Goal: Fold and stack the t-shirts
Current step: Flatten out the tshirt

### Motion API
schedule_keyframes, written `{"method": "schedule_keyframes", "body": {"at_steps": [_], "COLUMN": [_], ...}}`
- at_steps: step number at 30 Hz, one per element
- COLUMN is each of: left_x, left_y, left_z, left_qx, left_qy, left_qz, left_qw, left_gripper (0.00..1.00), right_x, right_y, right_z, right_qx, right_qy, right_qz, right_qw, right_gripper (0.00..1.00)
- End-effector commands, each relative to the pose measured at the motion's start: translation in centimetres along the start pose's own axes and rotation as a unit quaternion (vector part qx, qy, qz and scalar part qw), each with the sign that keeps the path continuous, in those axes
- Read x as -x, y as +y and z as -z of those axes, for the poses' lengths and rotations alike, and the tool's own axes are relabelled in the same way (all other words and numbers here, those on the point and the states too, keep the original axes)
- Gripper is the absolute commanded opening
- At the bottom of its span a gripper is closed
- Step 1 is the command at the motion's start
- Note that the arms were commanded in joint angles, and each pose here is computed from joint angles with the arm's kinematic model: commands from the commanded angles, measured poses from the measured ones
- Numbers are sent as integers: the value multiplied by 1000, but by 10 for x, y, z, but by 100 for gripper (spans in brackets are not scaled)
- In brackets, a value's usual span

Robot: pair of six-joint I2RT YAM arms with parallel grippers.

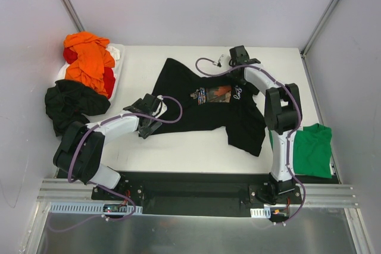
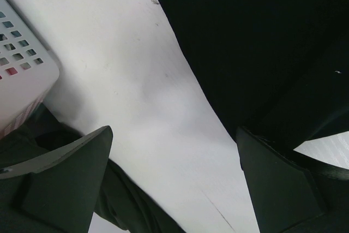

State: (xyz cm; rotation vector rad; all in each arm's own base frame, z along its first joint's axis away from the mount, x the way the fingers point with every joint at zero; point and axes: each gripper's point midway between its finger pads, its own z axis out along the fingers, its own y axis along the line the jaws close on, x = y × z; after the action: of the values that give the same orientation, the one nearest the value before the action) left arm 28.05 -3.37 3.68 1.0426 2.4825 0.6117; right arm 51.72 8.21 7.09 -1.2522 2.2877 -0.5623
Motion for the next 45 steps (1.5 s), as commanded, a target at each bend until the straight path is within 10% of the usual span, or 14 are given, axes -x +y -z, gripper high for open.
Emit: {"method": "schedule_keyframes", "body": {"at_steps": [1, 33, 36, 40, 45], "left_x": [-5, -1, 1, 1, 3], "left_y": [-8, -11, -10, -10, -8], "left_z": [-2, -8, -7, -8, -7], "left_qx": [-18, -26, -25, -25, -22], "left_qy": [18, 24, 23, 24, 22], "left_qz": [-7, -2, -1, -3, -2], "left_qw": [1000, 999, 999, 999, 1000], "left_gripper": [98, 97, 97, 98, 97], "right_x": [16, 63, 70, 74, 76], "right_y": [-42, -155, -159, -159, -157], "right_z": [8, 9, 11, 10, 14], "right_qx": [-61, -330, -341, -348, -352], "right_qy": [-8, -23, -23, -24, -26], "right_qz": [-9, 0, 9, 17, 19], "right_qw": [998, 944, 940, 937, 935], "right_gripper": [1, 3, 10, 56, 71]}}
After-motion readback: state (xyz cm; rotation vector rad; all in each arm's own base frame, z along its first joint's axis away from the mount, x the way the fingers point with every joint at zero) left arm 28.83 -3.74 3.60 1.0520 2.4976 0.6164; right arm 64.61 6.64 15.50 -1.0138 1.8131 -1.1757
